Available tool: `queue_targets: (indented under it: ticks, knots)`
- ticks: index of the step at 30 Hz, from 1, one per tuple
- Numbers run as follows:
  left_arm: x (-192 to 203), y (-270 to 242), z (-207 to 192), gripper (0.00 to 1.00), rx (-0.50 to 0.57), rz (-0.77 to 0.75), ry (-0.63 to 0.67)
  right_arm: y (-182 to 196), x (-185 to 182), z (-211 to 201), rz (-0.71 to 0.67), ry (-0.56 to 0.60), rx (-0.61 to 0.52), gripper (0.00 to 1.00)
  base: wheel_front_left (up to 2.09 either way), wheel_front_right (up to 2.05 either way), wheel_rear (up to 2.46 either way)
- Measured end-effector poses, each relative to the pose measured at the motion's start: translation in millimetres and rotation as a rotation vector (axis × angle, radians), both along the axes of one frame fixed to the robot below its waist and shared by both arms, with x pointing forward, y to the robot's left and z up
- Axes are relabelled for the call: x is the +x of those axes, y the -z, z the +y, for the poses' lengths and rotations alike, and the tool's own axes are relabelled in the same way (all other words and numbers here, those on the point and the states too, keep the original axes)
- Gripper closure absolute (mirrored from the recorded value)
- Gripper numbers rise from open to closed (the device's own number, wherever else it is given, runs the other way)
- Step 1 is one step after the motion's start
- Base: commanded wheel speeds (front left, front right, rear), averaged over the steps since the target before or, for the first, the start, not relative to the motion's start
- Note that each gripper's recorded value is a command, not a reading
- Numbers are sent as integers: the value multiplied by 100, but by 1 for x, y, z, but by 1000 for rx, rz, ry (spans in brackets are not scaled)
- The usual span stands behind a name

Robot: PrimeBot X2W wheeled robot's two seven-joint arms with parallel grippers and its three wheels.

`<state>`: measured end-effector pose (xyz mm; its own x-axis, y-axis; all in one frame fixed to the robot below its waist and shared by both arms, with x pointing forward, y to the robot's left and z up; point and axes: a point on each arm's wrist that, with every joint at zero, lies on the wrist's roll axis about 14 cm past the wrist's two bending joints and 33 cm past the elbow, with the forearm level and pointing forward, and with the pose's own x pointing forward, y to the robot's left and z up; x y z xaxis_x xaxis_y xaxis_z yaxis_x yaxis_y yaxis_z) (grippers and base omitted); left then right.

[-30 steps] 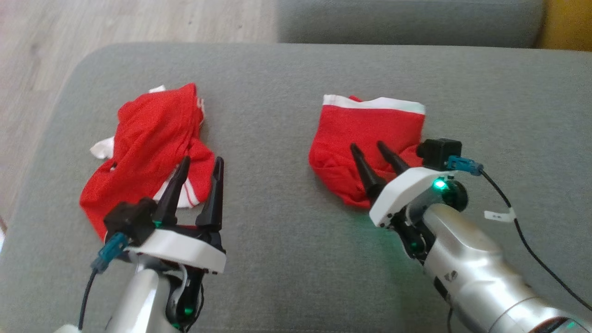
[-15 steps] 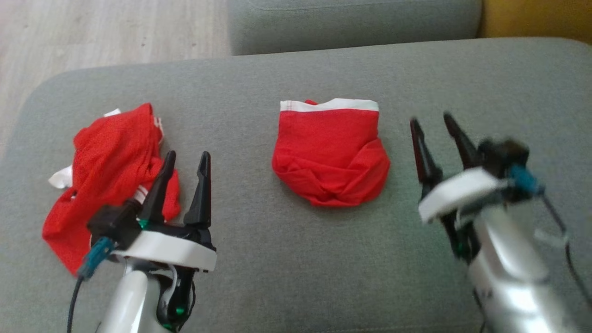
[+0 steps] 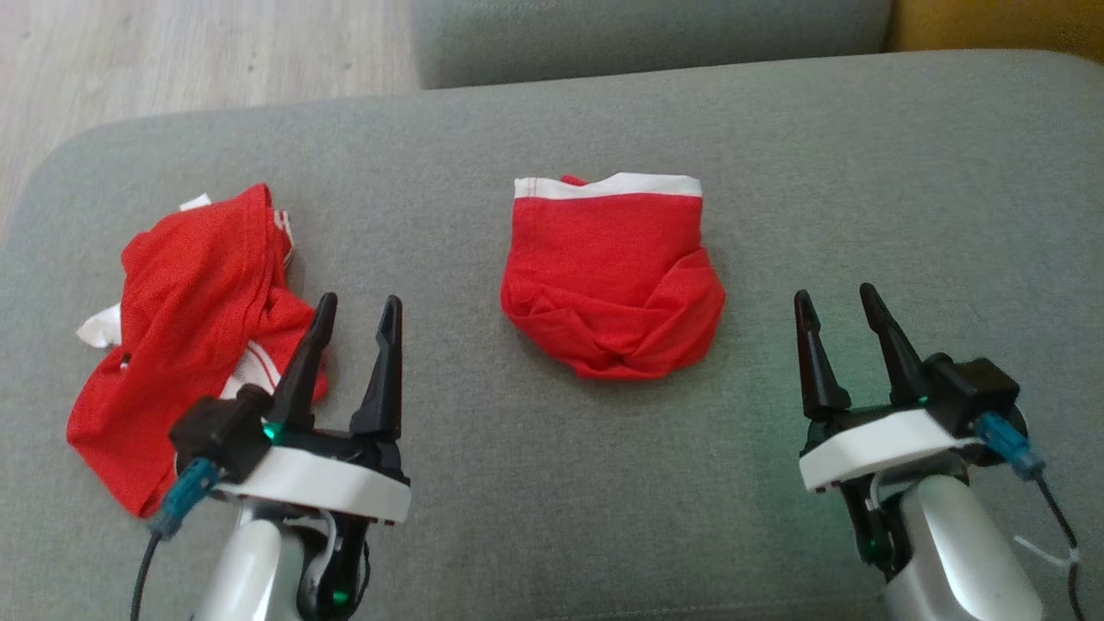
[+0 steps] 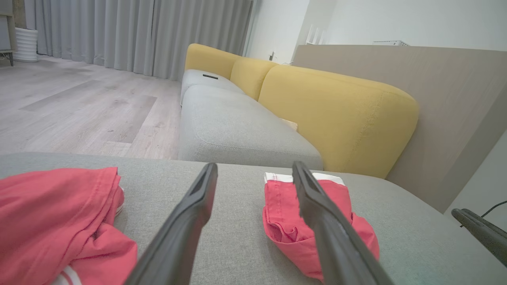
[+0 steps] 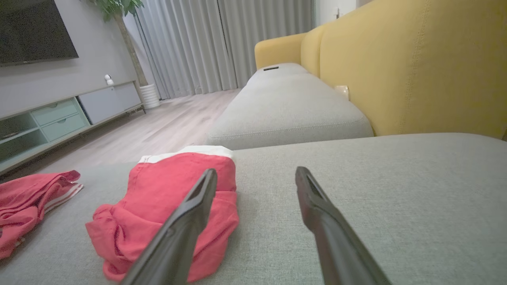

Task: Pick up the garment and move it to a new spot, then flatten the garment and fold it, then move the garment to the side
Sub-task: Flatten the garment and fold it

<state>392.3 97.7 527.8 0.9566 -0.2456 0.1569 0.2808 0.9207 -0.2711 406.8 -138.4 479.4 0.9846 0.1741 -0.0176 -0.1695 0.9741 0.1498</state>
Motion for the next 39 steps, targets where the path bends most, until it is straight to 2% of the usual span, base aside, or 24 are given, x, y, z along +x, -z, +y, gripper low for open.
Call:
queue_targets:
  ticks: [1,2,3,4,13,18,22,28,34,39]
  knots:
    - [0,2,0,0,0,5,-1,1,2,1,5,-5,-5,0,0,0,0]
    - [0,4,0,0,1,10,1,3,4,3,15,-12,-10,10,0,0,0]
    - [1,5,0,0,0,13,5,6,7,5,27,-18,-15,78,0,0,0]
    - [2,6,0,0,1,15,6,8,11,7,39,-24,-20,100,0,0,0]
    - [12,10,20,0,0,28,-47,42,58,46,203,-144,-104,100,0,0,0]
    - [8,20,36,0,11,60,-92,65,71,75,289,-229,-147,100,0,0,0]
    - [4,21,47,0,10,63,-123,87,66,79,366,-246,-179,100,0,0,0]
    - [4,16,43,0,6,49,-112,90,58,65,387,-210,-177,100,0,0,0]
    - [5,9,29,0,0,28,-73,109,24,56,478,-211,-172,100,0,0,0]
    - [5,3,23,0,-3,11,-55,108,17,51,507,-205,-181,100,0,0,0]
